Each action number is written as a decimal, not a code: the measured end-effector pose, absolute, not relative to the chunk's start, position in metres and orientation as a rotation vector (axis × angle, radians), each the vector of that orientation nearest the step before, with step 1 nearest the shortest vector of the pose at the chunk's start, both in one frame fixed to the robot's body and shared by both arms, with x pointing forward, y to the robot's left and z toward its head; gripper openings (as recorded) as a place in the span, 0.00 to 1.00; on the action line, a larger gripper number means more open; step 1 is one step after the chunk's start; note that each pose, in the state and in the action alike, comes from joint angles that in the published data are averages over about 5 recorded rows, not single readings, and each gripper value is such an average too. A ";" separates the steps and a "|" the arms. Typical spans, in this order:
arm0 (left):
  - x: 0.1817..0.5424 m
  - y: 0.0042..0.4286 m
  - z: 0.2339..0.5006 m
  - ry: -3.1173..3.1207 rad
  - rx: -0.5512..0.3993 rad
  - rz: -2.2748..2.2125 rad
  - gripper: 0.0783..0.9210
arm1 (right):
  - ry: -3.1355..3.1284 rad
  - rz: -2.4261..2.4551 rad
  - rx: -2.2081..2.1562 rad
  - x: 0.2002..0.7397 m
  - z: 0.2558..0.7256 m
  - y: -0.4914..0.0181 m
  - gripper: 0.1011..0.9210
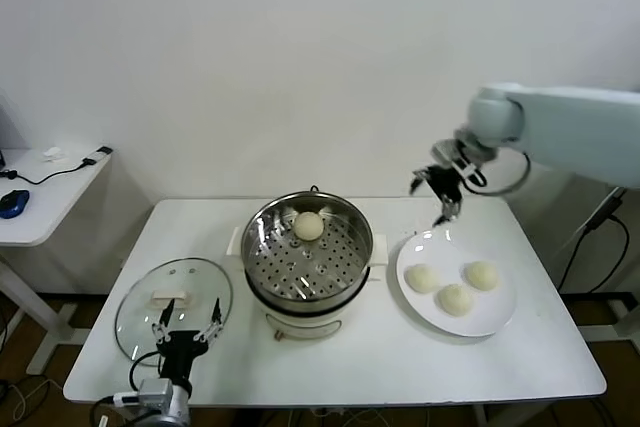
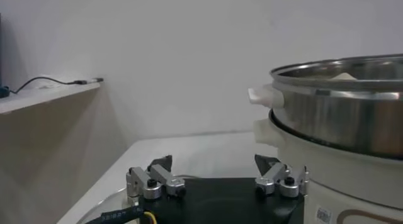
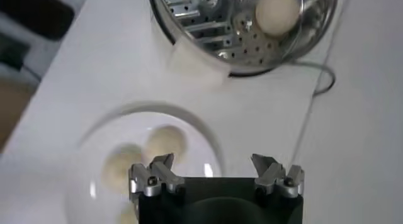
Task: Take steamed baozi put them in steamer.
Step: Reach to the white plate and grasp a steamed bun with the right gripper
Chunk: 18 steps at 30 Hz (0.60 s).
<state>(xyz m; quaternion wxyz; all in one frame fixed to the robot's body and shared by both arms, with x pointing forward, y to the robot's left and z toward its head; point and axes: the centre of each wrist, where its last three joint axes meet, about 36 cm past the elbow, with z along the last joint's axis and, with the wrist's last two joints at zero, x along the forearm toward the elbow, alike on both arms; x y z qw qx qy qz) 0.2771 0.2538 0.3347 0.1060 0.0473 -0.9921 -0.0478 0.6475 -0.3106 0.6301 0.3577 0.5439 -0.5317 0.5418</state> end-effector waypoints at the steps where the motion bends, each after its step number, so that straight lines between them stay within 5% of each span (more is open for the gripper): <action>1: 0.277 0.254 0.335 -2.921 0.141 -0.141 0.88 | -1.379 1.369 1.388 0.646 0.622 -0.313 0.88; 18: 0.271 0.256 0.329 -2.899 0.155 -0.149 0.88 | -1.390 1.185 1.220 0.653 0.505 -0.309 0.88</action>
